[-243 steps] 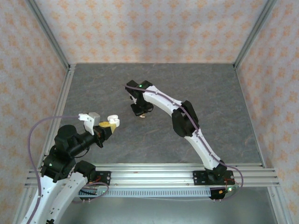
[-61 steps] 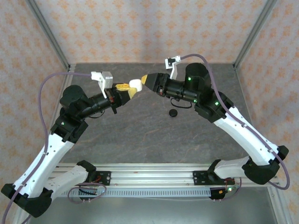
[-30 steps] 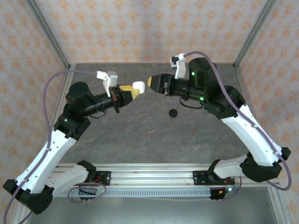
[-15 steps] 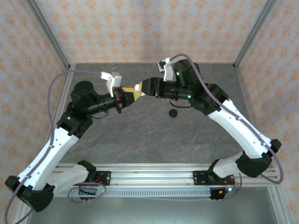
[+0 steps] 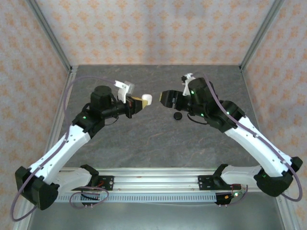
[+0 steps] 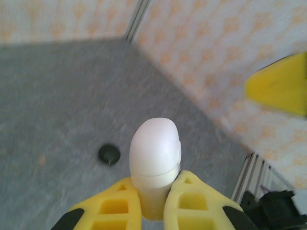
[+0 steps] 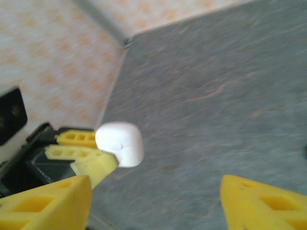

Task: Insert wireless bluetooth earbuds into charging case

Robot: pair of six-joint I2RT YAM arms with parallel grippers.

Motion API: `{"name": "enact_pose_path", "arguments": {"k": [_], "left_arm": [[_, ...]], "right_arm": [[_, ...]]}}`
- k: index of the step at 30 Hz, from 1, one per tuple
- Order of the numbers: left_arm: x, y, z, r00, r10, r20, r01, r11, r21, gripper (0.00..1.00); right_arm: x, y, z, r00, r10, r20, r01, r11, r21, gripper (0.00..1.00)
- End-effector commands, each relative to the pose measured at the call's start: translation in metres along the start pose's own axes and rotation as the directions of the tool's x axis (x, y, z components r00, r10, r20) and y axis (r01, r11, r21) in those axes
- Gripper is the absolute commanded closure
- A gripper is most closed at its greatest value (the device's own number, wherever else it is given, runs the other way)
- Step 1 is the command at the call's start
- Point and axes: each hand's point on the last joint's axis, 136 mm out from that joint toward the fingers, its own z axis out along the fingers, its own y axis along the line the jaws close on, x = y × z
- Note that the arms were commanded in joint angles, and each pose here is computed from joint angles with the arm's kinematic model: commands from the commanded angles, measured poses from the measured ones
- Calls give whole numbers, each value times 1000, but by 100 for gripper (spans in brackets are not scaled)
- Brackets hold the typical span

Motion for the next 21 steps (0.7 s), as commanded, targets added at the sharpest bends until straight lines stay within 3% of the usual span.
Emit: {"name": "enact_pose_path", "arguments": {"k": [1, 5, 8, 19, 21], "left_arm": [[42, 28, 17, 994, -69, -81, 64, 996, -59, 100], [90, 58, 32, 977, -149, -150, 130, 983, -129, 100], [122, 76, 39, 959, -199, -201, 165, 970, -176, 100], [197, 116, 58, 882, -294, -368, 192, 938, -290, 100], [201, 120, 58, 877, -300, -376, 187, 933, -308, 94]], "right_arm": [[-4, -69, -13, 991, -61, 119, 26, 959, 282, 20], [12, -138, -32, 980, -81, 182, -21, 867, 498, 7], [23, -173, -39, 975, -74, 210, -63, 814, 578, 2], [40, -256, -23, 987, -108, 115, -22, 626, 780, 1], [39, -268, -21, 987, -116, 107, -16, 602, 798, 1]]}}
